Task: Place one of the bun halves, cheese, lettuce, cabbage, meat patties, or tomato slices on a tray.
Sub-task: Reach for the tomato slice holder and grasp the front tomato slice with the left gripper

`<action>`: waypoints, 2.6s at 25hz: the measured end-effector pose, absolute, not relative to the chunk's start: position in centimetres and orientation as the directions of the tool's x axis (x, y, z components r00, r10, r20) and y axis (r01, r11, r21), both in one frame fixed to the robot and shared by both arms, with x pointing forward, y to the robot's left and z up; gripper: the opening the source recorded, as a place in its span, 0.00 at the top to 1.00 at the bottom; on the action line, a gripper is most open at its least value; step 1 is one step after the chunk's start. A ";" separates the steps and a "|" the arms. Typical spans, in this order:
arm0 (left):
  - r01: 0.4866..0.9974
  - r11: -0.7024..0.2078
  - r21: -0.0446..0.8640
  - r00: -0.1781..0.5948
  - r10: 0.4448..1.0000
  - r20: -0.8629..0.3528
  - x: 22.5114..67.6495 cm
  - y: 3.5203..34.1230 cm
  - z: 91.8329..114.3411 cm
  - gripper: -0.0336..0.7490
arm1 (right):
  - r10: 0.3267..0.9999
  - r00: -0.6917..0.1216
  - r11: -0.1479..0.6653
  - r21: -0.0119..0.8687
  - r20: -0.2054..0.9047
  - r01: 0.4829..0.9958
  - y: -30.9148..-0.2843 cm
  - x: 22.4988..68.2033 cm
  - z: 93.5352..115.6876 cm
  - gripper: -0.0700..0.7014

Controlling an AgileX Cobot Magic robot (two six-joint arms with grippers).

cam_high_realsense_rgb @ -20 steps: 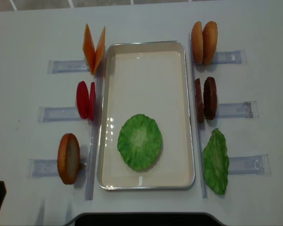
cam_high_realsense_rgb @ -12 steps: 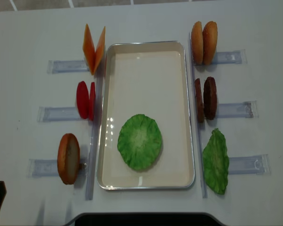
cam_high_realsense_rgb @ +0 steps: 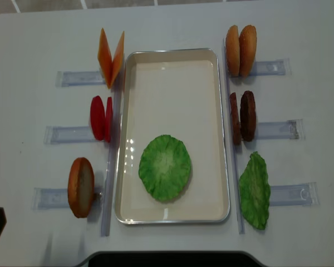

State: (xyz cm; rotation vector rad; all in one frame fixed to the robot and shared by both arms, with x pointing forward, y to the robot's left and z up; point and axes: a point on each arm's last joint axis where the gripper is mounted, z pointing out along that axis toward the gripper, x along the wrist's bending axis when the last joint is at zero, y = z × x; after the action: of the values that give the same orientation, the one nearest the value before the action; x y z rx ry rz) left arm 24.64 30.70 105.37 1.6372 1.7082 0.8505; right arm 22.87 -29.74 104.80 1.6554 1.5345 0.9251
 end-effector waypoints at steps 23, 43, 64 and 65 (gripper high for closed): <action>0.951 -0.045 0.306 0.015 0.995 0.100 48.5 30.1 109.4 0.18 | 0.998 0.049 -0.066 0.859 0.048 0.508 -29.7 22.9 104.8 0.14; 0.980 -0.054 0.192 0.038 0.996 0.087 54.4 29.7 105.4 0.20 | 0.998 0.049 -0.066 0.859 0.048 0.507 -29.7 22.9 104.8 0.14; 0.979 0.050 0.196 -0.055 0.998 0.020 54.1 23.4 105.1 0.20 | 0.998 0.048 -0.066 0.860 0.048 0.506 -29.7 22.9 104.8 0.14; 0.981 0.038 0.192 -0.042 0.999 0.021 54.0 22.7 104.9 0.20 | 0.998 0.048 -0.066 0.860 0.048 0.506 -29.7 22.9 104.8 0.14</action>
State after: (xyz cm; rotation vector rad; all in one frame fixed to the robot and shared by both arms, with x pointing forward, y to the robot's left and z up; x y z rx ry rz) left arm 53.99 22.65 104.90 2.0877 2.1737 0.2324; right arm 22.88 -29.74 104.82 1.6536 1.5328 0.9269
